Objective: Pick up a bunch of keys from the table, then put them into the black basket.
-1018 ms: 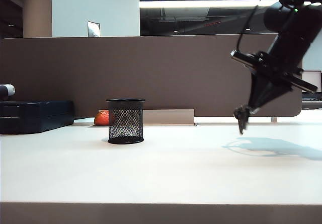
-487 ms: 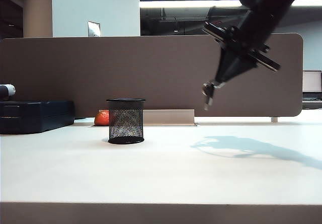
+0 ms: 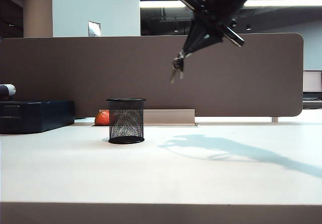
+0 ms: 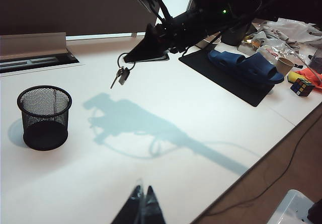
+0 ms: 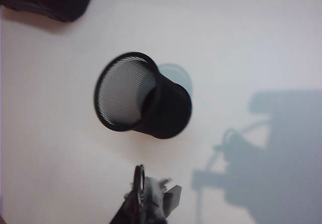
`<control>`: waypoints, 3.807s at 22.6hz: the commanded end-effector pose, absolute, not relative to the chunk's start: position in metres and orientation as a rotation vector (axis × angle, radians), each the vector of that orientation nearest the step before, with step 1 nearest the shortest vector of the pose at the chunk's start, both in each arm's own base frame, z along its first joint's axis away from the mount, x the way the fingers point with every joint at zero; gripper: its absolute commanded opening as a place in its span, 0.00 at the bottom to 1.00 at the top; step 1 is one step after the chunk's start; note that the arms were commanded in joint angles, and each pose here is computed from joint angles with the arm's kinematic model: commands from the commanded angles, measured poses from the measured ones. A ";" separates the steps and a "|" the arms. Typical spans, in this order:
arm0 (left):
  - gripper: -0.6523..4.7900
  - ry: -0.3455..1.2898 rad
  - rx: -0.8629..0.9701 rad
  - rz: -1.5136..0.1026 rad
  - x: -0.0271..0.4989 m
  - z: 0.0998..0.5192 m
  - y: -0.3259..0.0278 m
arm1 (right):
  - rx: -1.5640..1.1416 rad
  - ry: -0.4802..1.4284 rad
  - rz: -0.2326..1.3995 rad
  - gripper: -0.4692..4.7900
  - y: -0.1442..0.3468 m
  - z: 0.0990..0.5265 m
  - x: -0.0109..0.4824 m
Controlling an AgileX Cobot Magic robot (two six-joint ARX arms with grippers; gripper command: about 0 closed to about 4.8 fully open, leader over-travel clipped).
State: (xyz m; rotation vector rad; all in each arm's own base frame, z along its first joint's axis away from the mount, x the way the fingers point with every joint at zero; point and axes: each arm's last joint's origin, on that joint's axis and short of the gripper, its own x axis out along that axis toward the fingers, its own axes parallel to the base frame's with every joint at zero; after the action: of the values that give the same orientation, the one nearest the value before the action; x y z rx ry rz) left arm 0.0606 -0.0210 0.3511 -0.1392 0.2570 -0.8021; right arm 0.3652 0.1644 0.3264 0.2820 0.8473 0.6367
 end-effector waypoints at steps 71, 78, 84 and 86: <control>0.11 0.244 -0.131 -0.802 0.060 0.353 -0.021 | 0.383 0.897 0.795 0.57 0.260 0.287 0.433; 0.11 0.244 -0.131 -0.802 0.060 0.353 -0.021 | 0.329 0.848 0.793 0.08 0.251 0.308 0.426; 0.11 0.244 -0.131 -0.802 0.060 0.353 -0.021 | 0.241 0.821 0.688 0.08 0.233 0.325 0.420; 0.11 0.244 -0.131 -0.802 0.060 0.353 -0.021 | 0.237 0.812 0.662 0.08 0.221 0.333 0.419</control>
State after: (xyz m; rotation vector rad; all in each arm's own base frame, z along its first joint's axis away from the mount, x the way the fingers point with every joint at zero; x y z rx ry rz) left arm 0.0606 -0.0210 0.3512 -0.1392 0.2574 -0.8009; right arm 0.4210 0.2300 0.3217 0.2509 0.8378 0.6809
